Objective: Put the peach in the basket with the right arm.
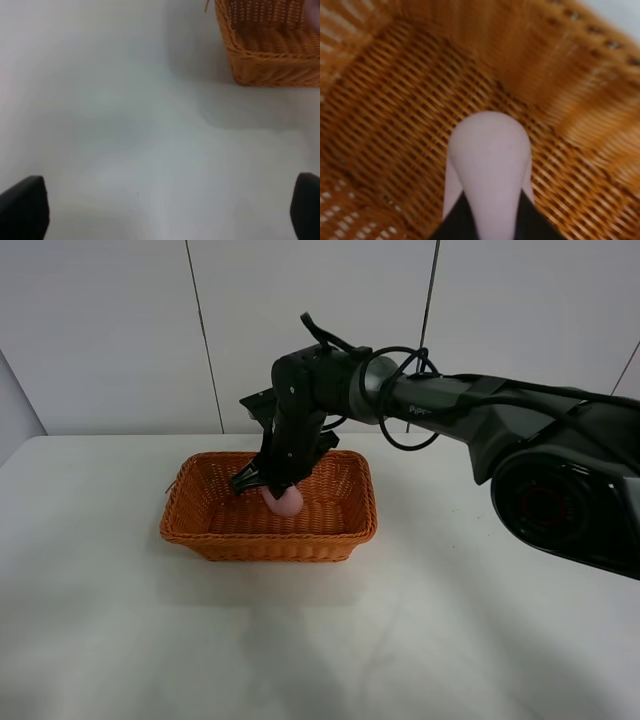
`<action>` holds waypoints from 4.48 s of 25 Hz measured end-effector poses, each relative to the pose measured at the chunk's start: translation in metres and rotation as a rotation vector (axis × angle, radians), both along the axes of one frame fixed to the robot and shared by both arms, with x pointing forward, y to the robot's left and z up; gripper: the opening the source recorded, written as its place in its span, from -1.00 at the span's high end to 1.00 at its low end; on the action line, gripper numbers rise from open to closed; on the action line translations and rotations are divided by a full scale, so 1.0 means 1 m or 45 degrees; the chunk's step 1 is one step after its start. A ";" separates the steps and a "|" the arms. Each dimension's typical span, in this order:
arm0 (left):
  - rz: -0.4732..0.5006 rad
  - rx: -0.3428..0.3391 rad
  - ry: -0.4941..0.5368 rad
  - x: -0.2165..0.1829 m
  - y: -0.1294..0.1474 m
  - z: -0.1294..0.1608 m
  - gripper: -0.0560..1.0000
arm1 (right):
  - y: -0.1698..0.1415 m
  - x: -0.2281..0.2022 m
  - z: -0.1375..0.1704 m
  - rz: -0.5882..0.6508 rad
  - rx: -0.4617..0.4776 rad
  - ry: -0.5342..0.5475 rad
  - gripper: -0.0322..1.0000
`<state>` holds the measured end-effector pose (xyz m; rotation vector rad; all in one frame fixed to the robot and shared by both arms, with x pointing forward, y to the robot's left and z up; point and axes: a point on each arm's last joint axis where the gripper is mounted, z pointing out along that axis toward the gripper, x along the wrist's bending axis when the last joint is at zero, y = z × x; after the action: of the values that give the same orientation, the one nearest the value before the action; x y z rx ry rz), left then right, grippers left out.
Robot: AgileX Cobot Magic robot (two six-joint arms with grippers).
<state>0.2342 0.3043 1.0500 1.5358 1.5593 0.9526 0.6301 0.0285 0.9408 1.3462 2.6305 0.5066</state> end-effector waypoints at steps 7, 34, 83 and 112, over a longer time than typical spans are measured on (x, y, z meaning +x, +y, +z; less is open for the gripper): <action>0.000 0.000 0.000 0.000 0.000 0.000 -0.99 | 0.000 0.001 -0.010 -0.027 -0.006 0.022 -0.32; 0.000 0.000 0.000 0.000 0.000 0.000 -0.99 | -0.075 0.053 0.131 -0.250 0.091 -0.230 -0.41; 0.000 0.000 0.000 0.000 0.000 0.000 -0.99 | -0.312 -0.171 0.164 -0.784 -0.062 0.036 -0.41; 0.000 0.000 0.000 0.000 0.000 0.000 -0.99 | -0.330 -0.394 0.111 -0.730 0.312 -0.924 -0.41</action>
<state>0.2342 0.3043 1.0500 1.5358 1.5593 0.9526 0.2359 -0.3013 1.0521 1.5154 1.5664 1.0021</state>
